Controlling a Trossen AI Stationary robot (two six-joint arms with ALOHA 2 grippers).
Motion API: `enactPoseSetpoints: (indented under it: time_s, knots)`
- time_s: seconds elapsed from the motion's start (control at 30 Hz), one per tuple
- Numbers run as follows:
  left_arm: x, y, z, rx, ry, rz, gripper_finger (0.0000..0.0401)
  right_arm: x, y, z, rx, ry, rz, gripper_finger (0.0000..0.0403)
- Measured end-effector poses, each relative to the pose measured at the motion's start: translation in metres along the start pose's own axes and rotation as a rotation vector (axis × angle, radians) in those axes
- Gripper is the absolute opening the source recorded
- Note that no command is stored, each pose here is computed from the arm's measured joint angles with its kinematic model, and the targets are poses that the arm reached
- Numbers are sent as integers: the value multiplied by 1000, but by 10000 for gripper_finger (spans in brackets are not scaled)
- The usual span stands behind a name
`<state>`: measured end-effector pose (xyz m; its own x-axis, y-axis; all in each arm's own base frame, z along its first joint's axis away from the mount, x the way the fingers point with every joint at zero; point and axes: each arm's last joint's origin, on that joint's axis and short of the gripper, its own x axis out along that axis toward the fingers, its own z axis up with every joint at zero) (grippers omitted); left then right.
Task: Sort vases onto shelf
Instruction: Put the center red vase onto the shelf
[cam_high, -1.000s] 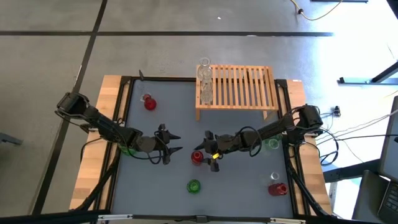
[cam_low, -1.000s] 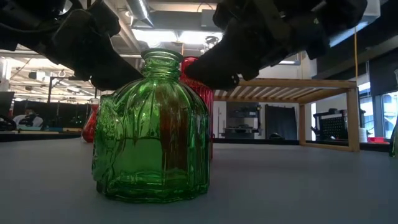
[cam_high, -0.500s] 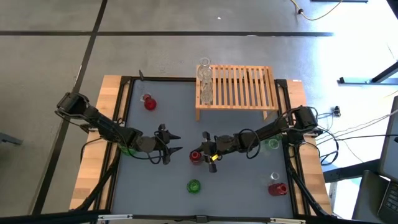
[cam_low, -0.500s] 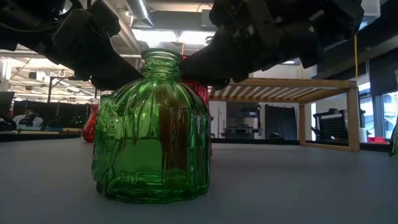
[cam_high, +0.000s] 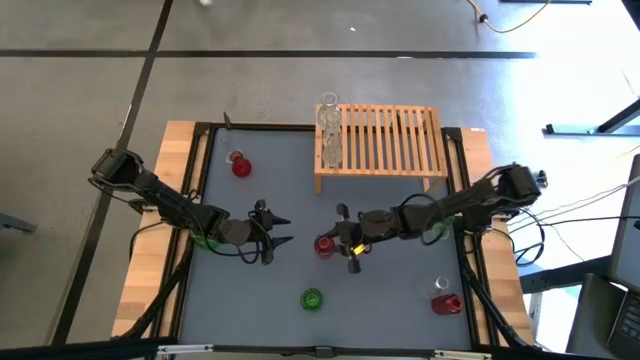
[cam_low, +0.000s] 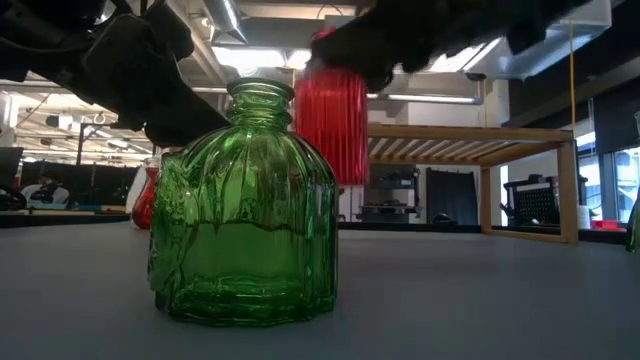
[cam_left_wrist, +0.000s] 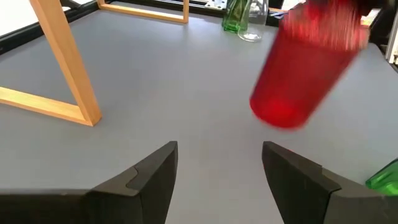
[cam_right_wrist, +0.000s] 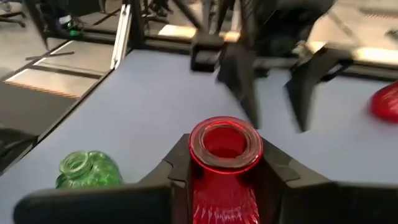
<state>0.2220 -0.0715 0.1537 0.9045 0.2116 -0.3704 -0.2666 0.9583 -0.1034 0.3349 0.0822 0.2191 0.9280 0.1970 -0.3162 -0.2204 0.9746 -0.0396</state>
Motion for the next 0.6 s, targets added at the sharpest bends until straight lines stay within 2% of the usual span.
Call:
enactPoseSetpoints:
  time_s: [0.3,0.6]
  knots:
    - [-4,-7,-2,-32,4,-29,228,-77,-8,55,-60,-103,-109,94]
    - [-6,-10,-3,-41,-2,-44,228,-159,-54,85,-18,-251,-346,92]
